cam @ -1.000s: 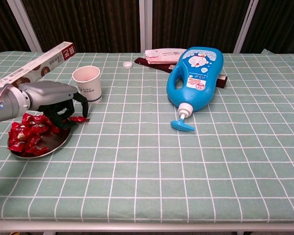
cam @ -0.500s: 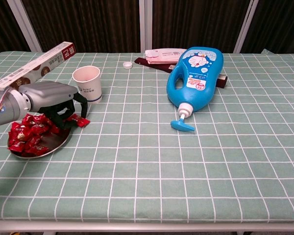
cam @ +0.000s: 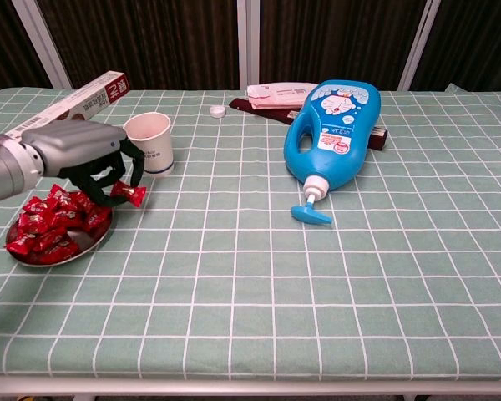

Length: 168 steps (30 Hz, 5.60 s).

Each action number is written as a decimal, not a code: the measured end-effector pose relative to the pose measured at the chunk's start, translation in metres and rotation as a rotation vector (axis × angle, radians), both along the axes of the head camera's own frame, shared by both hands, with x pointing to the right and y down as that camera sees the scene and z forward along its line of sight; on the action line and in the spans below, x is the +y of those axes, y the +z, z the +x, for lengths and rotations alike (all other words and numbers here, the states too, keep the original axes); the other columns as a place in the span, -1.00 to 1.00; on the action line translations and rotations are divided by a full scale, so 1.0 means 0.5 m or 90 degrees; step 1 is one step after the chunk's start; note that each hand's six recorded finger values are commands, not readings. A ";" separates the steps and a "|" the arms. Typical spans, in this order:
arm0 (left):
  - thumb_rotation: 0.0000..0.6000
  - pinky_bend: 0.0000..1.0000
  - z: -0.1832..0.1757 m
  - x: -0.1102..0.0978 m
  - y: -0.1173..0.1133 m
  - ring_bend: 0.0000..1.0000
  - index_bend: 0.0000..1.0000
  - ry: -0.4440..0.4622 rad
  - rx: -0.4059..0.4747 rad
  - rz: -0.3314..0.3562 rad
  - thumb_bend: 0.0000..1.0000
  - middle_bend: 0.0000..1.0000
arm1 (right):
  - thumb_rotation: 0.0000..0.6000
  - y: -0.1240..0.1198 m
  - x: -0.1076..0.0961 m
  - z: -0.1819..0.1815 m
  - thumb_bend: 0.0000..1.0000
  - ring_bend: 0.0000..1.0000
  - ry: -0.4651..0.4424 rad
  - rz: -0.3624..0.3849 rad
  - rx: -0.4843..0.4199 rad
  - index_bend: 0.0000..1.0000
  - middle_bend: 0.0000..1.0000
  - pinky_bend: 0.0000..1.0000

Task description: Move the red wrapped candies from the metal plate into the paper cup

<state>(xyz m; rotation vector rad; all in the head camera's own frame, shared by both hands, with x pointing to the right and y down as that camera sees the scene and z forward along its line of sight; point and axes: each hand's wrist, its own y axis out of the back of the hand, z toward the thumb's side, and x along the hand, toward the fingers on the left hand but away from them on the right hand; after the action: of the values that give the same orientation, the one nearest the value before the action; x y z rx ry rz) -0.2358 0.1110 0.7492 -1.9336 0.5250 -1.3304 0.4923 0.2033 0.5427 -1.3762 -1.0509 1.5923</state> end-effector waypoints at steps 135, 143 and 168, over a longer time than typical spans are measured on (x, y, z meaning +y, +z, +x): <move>1.00 1.00 0.019 -0.203 -0.037 0.89 0.31 -0.005 -0.007 0.032 -0.07 0.44 | 1.00 -0.008 0.000 0.004 -0.88 -0.91 0.000 0.005 -0.009 -1.00 -0.77 -0.40; 1.00 1.00 0.031 -0.202 -0.027 0.88 0.20 0.005 -0.013 0.028 -0.07 0.37 | 1.00 -0.009 0.000 0.006 -0.88 -0.91 0.003 0.004 -0.004 -1.00 -0.77 -0.39; 1.00 1.00 0.043 -0.205 -0.064 0.86 -0.02 0.006 0.022 0.040 -0.07 0.20 | 1.00 -0.008 -0.005 0.006 -0.88 -0.91 0.000 0.005 -0.006 -1.00 -0.77 -0.38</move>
<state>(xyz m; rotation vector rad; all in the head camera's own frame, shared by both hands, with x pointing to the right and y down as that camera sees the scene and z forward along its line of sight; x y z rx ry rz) -0.2141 0.0084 0.7174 -1.9083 0.5686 -1.2617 0.4952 0.2011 0.5388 -1.3793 -1.0617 1.5825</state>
